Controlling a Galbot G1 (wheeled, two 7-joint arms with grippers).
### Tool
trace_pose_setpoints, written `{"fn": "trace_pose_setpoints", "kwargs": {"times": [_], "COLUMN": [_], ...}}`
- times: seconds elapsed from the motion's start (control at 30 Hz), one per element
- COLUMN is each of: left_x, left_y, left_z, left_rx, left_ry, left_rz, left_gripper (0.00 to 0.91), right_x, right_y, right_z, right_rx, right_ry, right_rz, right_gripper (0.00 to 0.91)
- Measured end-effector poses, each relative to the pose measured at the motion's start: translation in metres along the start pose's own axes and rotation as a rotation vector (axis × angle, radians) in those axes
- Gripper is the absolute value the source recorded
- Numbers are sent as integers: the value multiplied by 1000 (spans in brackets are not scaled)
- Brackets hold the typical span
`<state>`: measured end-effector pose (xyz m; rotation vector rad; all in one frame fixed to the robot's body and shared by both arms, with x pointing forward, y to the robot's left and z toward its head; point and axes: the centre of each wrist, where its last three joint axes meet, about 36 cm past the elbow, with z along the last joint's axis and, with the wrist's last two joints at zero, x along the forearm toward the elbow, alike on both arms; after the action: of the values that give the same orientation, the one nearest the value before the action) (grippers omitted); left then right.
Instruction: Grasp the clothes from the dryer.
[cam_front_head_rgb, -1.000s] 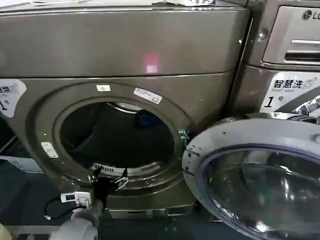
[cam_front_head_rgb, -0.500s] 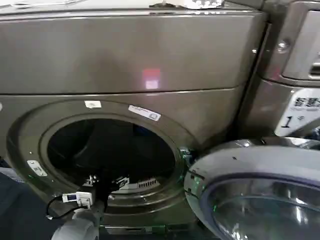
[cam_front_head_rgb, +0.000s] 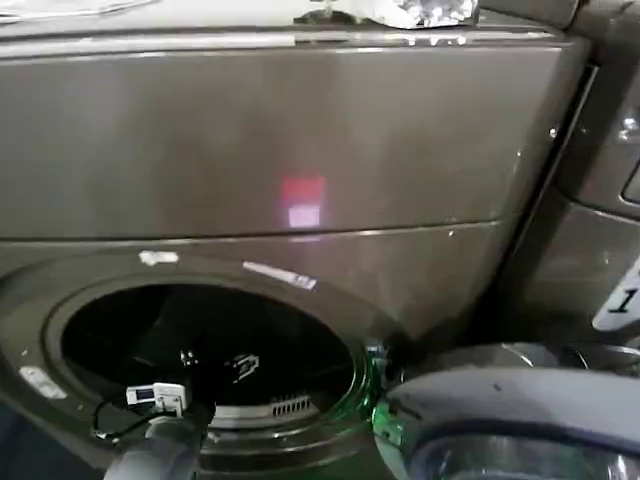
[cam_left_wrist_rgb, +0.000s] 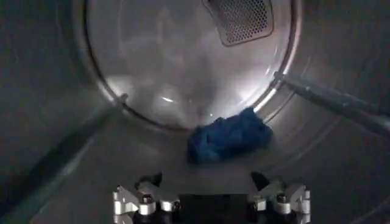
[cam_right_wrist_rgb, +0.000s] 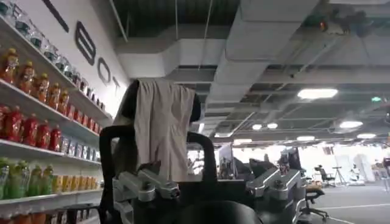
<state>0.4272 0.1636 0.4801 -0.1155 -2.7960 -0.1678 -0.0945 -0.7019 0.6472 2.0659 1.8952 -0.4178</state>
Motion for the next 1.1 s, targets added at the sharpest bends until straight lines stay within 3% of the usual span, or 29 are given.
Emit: {"fn": "trace_pose_setpoints", "kwargs": {"times": [0.2,0.47,0.8,1.1], "left_x": [-61,-141,-219,-257], "left_y": [-2,16,35,43], "left_z": [-18,-40,-58,-68], "left_rx": [-13,-31,-65,-157], "left_ry": [-88,-123,-109,-65], "left_rz": [-26,-74,-79,-39], "left_gripper": [907,907,907,907], "right_x": [-1,-3,-4,-5], "right_y": [2,7,10,12], "right_z": [-1,1,2,0], "right_rx": [-1,-4,-2,-3], "right_ry": [-4,-1,0,-5], "right_rz": [-6,-14,-19,-23], "right_gripper": [907,907,907,907]}}
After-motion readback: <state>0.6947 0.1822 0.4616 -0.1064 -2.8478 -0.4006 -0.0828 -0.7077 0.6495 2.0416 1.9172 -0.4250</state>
